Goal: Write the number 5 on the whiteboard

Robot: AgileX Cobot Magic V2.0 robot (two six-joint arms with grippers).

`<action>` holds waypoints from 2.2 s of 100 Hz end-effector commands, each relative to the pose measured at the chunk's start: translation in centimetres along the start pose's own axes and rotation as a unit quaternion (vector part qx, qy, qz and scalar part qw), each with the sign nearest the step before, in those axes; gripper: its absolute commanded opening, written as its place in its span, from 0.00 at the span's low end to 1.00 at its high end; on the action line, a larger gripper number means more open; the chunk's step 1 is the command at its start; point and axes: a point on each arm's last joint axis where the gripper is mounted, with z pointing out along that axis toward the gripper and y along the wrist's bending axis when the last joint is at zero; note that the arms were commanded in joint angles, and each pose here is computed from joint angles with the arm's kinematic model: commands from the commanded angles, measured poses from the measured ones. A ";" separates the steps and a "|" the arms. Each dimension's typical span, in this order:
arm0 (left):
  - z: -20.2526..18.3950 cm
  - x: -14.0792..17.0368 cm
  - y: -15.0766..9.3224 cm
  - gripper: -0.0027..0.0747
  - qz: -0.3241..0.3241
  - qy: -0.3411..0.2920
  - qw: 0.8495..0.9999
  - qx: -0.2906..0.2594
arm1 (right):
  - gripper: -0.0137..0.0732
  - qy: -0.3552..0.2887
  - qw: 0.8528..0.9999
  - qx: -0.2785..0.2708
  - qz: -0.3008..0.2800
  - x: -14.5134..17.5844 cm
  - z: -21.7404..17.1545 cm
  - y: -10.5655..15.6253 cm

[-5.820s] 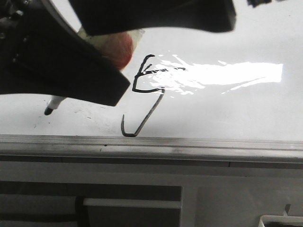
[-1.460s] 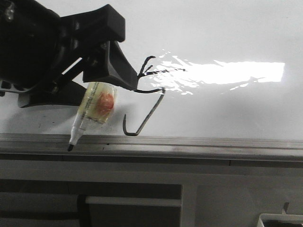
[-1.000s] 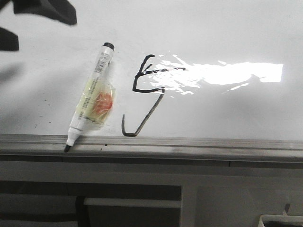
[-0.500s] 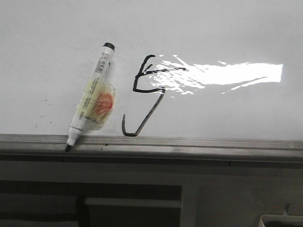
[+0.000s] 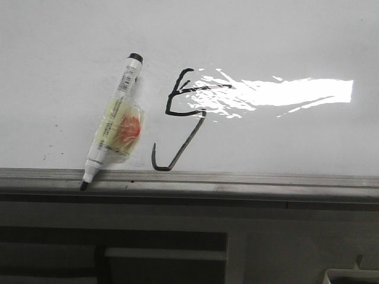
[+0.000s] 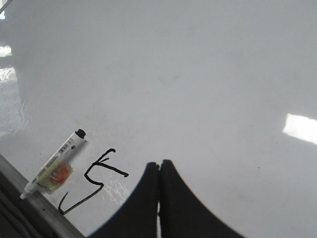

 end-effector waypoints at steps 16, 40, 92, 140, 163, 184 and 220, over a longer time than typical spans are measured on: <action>0.0 -0.9 -0.3 0.01 0.007 -0.012 1.000 0.009 | 0.08 -0.018 1.000 -0.005 -0.010 -0.9 -0.1 0.0; -0.1 0.2 0.4 0.01 0.044 -0.013 0.999 -0.014 | 0.08 -0.017 1.000 -0.005 -0.010 -0.9 -0.1 0.0; -2.2 3.7 2.0 0.01 0.138 -0.085 0.980 -0.115 | 0.08 -0.017 1.000 -0.005 -0.010 -0.9 -0.1 0.0; -3.1 7.3 3.3 0.01 0.137 -0.004 0.969 -0.206 | 0.08 -0.017 1.000 -0.003 -0.010 -0.9 -0.1 0.0; -3.1 8.9 3.2 0.01 0.119 0.080 0.970 -0.194 | 0.08 -0.017 1.000 -0.003 -0.010 -0.9 -0.1 0.0; -3.1 8.9 3.2 0.01 0.122 0.079 0.970 -0.194 | 0.08 -0.017 1.000 -0.003 -0.010 -0.9 -0.1 0.0; -3.1 8.9 3.2 0.01 0.121 0.079 0.970 -0.194 | 0.08 -0.017 1.000 -0.003 -0.010 -0.9 -0.1 0.0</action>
